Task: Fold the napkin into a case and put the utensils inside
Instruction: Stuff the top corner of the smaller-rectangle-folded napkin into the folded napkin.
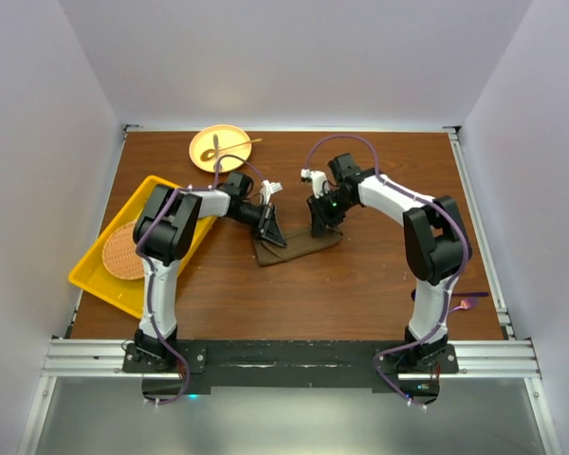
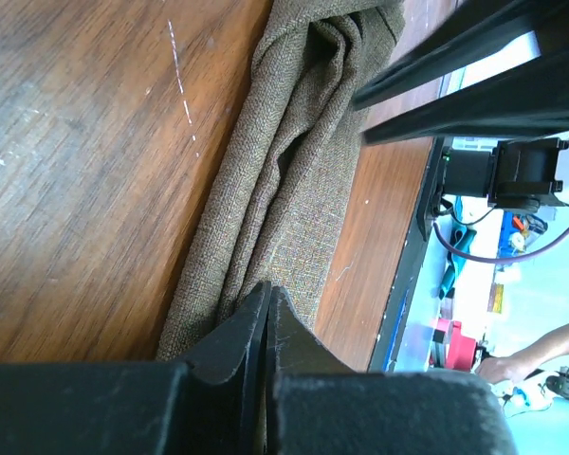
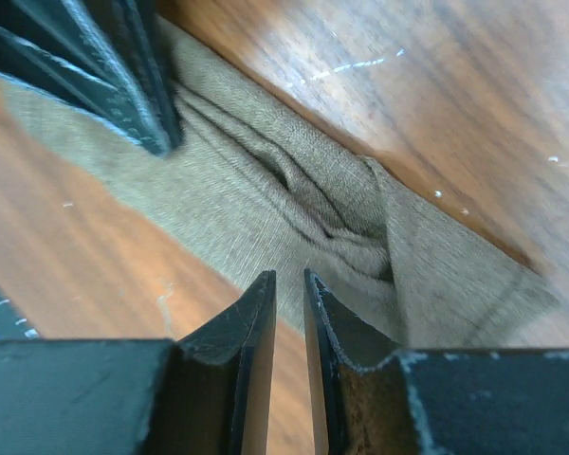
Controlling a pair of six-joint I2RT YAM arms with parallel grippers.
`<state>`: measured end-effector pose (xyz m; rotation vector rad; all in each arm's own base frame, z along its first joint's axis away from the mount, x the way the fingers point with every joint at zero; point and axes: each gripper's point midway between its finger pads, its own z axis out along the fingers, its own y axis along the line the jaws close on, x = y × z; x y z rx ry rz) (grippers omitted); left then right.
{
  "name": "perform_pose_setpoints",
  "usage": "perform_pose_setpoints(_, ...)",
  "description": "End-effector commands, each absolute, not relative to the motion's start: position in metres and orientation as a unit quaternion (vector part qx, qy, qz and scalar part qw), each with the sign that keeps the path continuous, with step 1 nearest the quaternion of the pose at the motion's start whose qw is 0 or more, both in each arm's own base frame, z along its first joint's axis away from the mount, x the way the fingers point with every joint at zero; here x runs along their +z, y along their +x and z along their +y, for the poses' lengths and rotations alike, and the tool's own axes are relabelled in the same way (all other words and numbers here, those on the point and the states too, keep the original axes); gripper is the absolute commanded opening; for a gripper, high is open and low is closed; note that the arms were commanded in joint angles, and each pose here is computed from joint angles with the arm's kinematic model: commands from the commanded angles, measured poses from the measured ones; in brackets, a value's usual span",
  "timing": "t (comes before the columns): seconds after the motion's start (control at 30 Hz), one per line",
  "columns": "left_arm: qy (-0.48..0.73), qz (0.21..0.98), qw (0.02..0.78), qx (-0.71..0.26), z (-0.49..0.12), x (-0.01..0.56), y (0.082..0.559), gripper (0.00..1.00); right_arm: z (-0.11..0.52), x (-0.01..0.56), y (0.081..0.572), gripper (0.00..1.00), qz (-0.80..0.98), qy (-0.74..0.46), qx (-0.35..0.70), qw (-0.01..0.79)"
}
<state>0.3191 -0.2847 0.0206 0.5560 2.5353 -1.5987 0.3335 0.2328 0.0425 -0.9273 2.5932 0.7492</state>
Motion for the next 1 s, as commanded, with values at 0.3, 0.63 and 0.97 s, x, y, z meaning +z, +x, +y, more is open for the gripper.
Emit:
perform_pose_setpoints(0.3, 0.213, 0.860, 0.057, -0.461, -0.271, -0.012, 0.328, 0.02, 0.226, 0.079, 0.354, 0.22, 0.878, -0.186, 0.429, 0.103)
perform_pose_setpoints(0.63, 0.231, 0.850, 0.081, -0.466, -0.271, 0.001, 0.334, 0.11, 0.199, -0.015, 0.328, 0.19, 0.922, -0.082, 0.378, 0.000)
perform_pose_setpoints(0.97, 0.424, 0.768, 0.268, -0.399, -0.283, 0.090, 0.389, 0.61, 0.187, -0.023, 0.328, 0.18, 0.929, -0.069, 0.364, -0.008)
